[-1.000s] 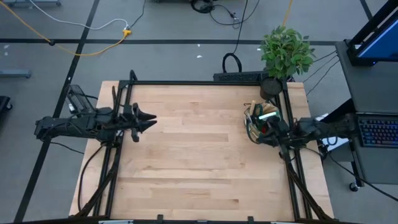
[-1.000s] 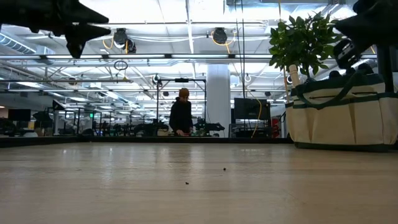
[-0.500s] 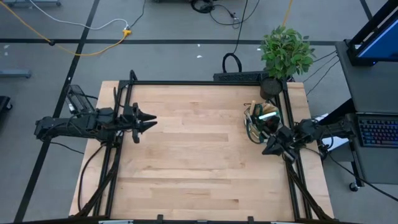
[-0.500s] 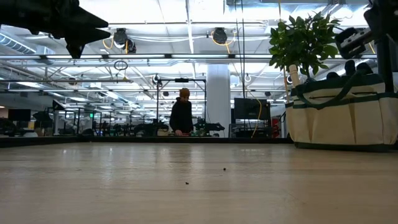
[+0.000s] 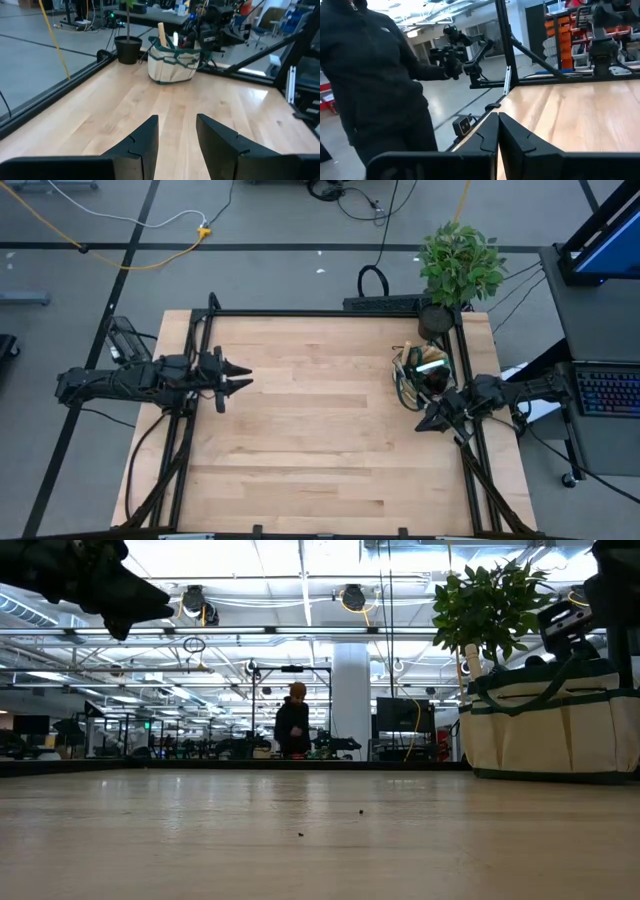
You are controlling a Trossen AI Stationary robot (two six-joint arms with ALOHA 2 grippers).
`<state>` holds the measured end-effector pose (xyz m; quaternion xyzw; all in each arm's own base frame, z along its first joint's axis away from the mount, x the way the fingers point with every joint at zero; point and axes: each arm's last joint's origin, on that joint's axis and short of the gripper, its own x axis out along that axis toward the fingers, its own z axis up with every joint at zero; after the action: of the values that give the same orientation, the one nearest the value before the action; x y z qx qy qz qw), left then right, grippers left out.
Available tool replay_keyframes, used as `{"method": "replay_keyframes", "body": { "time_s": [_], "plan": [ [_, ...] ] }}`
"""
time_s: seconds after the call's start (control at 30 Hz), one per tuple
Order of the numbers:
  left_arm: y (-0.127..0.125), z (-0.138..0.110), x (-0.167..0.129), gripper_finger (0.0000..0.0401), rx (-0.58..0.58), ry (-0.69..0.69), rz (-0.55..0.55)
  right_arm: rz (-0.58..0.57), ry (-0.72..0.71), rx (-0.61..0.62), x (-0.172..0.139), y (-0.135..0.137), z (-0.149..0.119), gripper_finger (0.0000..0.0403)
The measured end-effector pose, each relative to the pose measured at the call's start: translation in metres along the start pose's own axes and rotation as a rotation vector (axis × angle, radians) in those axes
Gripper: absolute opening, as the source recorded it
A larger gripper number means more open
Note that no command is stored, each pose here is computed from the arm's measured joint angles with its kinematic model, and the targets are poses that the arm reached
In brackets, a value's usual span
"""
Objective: Pick & Place Garden tools in Gardening bag
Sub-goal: Return to Home Position
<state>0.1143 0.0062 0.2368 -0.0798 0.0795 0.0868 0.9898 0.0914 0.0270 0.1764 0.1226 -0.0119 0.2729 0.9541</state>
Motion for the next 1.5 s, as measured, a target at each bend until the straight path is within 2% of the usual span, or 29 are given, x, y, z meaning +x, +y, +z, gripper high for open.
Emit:
{"method": "replay_keyframes", "body": {
  "time_s": [0.13,0.63,1.5],
  "plan": [
    [0.0005,-0.0018,0.0,0.0136,0.018,0.018,0.009,-0.002,0.012,-0.006,0.0,-0.0003,-0.0012,0.0004],
    [0.0013,-0.003,-0.0001,0.0136,0.015,0.028,0.03,0.002,0.017,-0.238,0.0,-0.0004,-0.0019,0.0004],
    [0.0012,-0.0024,0.0,0.0136,0.011,0.022,0.029,0.002,0.009,-0.244,0.0,-0.0002,-0.0012,0.0004]
  ]
}}
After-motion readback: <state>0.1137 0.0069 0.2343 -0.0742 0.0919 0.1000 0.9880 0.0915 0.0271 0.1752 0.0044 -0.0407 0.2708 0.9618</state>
